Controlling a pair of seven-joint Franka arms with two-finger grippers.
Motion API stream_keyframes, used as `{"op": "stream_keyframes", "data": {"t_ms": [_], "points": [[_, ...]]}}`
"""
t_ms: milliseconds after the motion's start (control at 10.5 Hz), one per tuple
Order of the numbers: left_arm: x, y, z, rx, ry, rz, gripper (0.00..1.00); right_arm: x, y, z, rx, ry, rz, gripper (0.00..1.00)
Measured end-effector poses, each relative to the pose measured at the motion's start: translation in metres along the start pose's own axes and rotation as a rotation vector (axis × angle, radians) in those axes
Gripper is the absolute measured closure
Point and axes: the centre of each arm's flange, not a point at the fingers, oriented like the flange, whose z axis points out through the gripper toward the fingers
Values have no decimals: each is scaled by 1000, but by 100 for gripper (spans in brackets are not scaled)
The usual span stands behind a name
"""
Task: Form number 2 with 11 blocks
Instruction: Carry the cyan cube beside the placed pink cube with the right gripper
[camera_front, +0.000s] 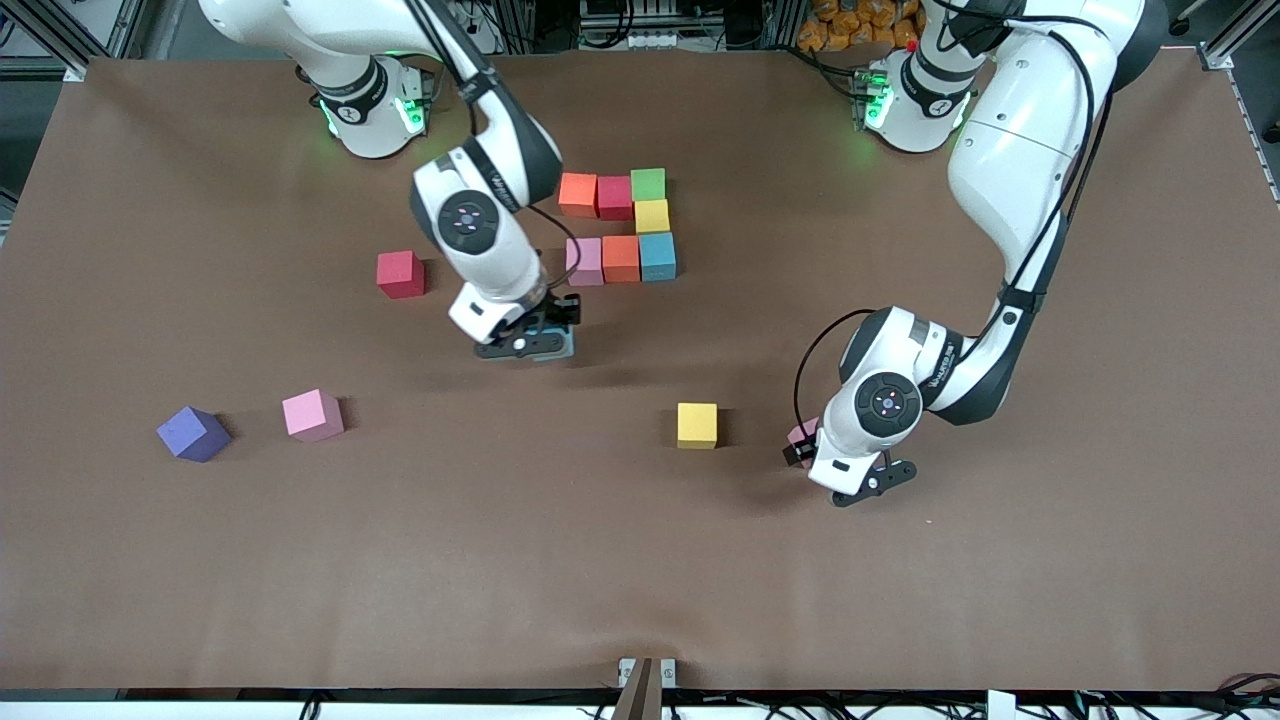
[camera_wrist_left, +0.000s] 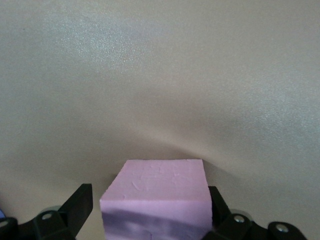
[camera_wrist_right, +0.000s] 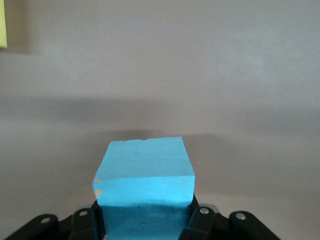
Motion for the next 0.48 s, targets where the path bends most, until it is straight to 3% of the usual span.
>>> {"op": "stream_keyframes", "data": {"t_ms": [476], "points": [[0,0,0,0,0,0,0,-26,-36,30,-20,-40,-31,41]]}}
